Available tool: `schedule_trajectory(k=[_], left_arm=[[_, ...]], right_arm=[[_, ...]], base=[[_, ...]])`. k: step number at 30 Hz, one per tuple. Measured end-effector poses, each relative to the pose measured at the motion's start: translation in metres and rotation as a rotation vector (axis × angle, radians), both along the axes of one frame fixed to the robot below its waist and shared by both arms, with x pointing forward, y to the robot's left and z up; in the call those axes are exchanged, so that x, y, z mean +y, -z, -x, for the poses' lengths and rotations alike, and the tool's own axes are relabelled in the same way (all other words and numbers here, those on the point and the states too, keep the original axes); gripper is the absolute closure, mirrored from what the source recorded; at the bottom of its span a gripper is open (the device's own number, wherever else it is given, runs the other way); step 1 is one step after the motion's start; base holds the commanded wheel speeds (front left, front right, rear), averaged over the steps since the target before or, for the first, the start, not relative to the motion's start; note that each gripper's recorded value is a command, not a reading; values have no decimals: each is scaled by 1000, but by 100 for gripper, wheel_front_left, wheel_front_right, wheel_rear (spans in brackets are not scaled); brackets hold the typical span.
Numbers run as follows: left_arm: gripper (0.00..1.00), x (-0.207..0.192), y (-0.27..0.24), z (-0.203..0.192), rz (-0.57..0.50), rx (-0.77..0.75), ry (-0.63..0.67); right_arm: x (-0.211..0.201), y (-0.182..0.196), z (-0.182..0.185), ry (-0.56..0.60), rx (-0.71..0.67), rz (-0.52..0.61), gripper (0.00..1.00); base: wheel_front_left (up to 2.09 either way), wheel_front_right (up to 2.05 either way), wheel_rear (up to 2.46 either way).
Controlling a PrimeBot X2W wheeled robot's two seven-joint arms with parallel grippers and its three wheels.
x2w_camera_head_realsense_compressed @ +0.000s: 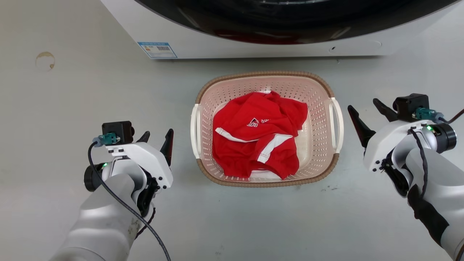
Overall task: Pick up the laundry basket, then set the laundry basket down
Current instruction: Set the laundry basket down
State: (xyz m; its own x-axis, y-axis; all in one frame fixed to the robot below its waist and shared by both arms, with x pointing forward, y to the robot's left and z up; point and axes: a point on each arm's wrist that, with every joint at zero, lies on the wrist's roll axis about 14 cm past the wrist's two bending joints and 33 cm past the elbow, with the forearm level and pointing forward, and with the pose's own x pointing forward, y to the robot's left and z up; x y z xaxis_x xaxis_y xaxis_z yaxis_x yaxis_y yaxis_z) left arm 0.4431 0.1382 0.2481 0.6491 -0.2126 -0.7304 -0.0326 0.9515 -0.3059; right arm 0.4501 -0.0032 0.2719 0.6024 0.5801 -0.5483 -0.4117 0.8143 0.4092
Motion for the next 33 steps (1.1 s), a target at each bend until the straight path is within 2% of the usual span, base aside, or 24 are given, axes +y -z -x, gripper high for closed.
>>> schedule_trajectory(k=[12,18,25,33], left_arm=[[0,7,-41,7,7,-100,-24],[0,17,-78,-5,11,-211,-41],[0,18,-99,15,18,-280,-59],[0,26,-130,35,-23,-393,-65]], right_arm=[[6,-56,3,34,-98,-67,0],[6,-93,3,73,-176,-126,0],[7,-131,14,89,-264,-173,0],[9,-168,34,90,-355,-211,0]], base=[[0,0,0],[0,0,0],[0,0,0],[0,0,0]])
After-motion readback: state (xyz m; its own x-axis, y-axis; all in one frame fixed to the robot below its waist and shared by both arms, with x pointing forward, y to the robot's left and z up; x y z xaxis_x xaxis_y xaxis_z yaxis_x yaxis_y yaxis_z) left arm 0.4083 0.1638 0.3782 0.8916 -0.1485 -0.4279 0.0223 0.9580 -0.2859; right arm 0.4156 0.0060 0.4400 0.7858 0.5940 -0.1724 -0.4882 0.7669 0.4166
